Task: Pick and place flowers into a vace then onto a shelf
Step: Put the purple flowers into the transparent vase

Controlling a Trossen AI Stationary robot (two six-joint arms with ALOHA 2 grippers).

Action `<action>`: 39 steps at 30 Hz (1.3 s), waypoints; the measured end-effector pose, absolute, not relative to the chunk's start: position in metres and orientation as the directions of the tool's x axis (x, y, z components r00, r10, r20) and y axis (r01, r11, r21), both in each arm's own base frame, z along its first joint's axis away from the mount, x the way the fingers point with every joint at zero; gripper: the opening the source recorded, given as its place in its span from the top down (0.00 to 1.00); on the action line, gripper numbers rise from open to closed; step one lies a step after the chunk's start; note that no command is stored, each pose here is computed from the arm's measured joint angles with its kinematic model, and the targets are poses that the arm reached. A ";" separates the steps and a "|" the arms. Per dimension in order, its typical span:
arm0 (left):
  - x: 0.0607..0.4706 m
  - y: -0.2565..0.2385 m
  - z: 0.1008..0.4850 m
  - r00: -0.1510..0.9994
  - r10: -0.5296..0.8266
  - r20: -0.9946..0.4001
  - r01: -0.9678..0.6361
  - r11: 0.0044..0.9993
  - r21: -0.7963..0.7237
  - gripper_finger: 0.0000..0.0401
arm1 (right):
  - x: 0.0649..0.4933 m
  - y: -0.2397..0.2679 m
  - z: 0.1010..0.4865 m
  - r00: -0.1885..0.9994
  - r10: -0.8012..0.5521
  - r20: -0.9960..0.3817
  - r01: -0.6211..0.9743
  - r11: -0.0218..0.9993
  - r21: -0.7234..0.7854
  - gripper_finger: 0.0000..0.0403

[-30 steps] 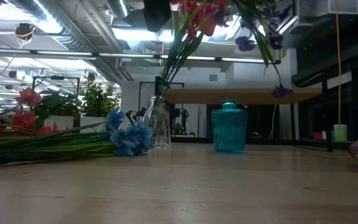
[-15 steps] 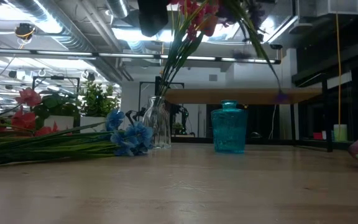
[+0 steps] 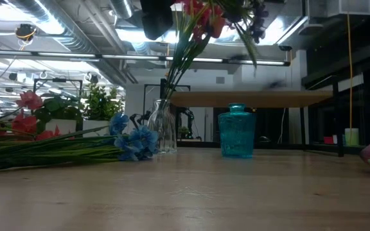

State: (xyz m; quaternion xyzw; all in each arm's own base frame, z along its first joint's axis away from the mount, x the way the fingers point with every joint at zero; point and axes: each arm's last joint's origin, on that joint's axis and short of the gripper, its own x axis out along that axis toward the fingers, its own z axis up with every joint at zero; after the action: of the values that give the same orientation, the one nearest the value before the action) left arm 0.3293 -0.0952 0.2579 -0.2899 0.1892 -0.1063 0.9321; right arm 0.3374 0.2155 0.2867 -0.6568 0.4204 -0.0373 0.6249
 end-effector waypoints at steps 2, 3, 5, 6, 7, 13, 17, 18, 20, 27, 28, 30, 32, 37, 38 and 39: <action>0.329 -0.095 0.258 0.906 -0.308 -0.292 0.096 0.819 -0.566 0.64 | 0.337 0.216 0.287 0.644 -0.598 -0.477 -0.505 0.136 -0.853 1.00; 0.329 -0.095 0.258 0.906 -0.307 -0.291 0.098 0.821 -0.562 0.66 | 0.338 0.216 0.287 0.644 -0.598 -0.477 -0.504 0.137 -0.853 1.00; 0.329 -0.095 0.258 0.906 -0.308 -0.292 0.102 0.826 -0.554 0.71 | 0.338 0.216 0.287 0.645 -0.597 -0.477 -0.503 0.138 -0.853 1.00; 0.329 -0.095 0.258 0.906 -0.307 -0.292 0.104 0.829 -0.550 0.74 | 0.338 0.216 0.287 0.645 -0.597 -0.477 -0.503 0.138 -0.853 1.00; 0.329 -0.095 0.258 0.905 -0.307 -0.293 0.106 0.832 -0.544 0.77 | 0.338 0.216 0.287 0.645 -0.597 -0.477 -0.501 0.141 -0.854 1.00; 0.328 -0.095 0.255 0.897 -0.309 -0.316 0.101 0.839 -0.534 0.96 | 0.336 0.221 0.288 0.662 -0.582 -0.472 -0.425 0.227 -0.876 0.93; 0.328 -0.095 0.254 0.886 -0.322 -0.333 0.101 0.835 -0.541 0.97 | 0.332 0.228 0.288 0.674 -0.566 -0.475 -0.416 0.241 -0.877 0.86; 0.328 -0.095 0.253 0.883 -0.325 -0.338 0.100 0.835 -0.541 0.97 | 0.330 0.230 0.287 0.677 -0.562 -0.476 -0.418 0.239 -0.877 0.84; 0.327 -0.096 0.253 0.880 -0.330 -0.342 0.102 0.834 -0.542 0.98 | 0.327 0.234 0.287 0.684 -0.554 -0.476 -0.414 0.243 -0.877 0.81; 0.327 -0.097 0.252 0.872 -0.342 -0.349 0.108 0.831 -0.545 0.98 | 0.310 0.248 0.293 0.706 -0.502 -0.499 -0.378 0.329 -0.865 0.76; 0.327 -0.097 0.252 0.872 -0.342 -0.350 0.107 0.831 -0.545 0.98 | 0.307 0.249 0.296 0.708 -0.488 -0.511 -0.374 0.354 -0.857 0.76; 0.327 -0.097 0.252 0.871 -0.342 -0.352 0.107 0.832 -0.544 0.99 | 0.300 0.250 0.301 0.709 -0.457 -0.537 -0.365 0.413 -0.834 0.76; 0.326 -0.098 0.252 0.870 -0.343 -0.355 0.116 0.840 -0.530 0.99 | 0.293 0.252 0.305 0.701 -0.413 -0.581 -0.367 0.490 -0.791 0.76; 0.321 -0.108 0.247 0.841 -0.365 -0.399 0.174 0.881 -0.440 0.99 | 0.277 0.257 0.309 0.679 -0.364 -0.638 -0.339 0.615 -0.712 0.79; 0.319 -0.111 0.246 0.834 -0.368 -0.411 0.180 0.886 -0.428 0.99 | 0.273 0.259 0.309 0.674 -0.365 -0.642 -0.334 0.625 -0.706 0.80; 0.318 -0.115 0.246 0.832 -0.367 -0.416 0.185 0.891 -0.415 0.99 | 0.268 0.261 0.308 0.667 -0.369 -0.647 -0.328 0.634 -0.700 0.82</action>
State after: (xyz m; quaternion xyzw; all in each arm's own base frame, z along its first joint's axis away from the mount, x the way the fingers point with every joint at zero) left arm 0.3180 -0.1145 0.2457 -0.1820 0.2496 -0.1470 0.9397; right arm 0.2683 0.2605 0.3080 -0.4276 0.4079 -0.0126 0.8066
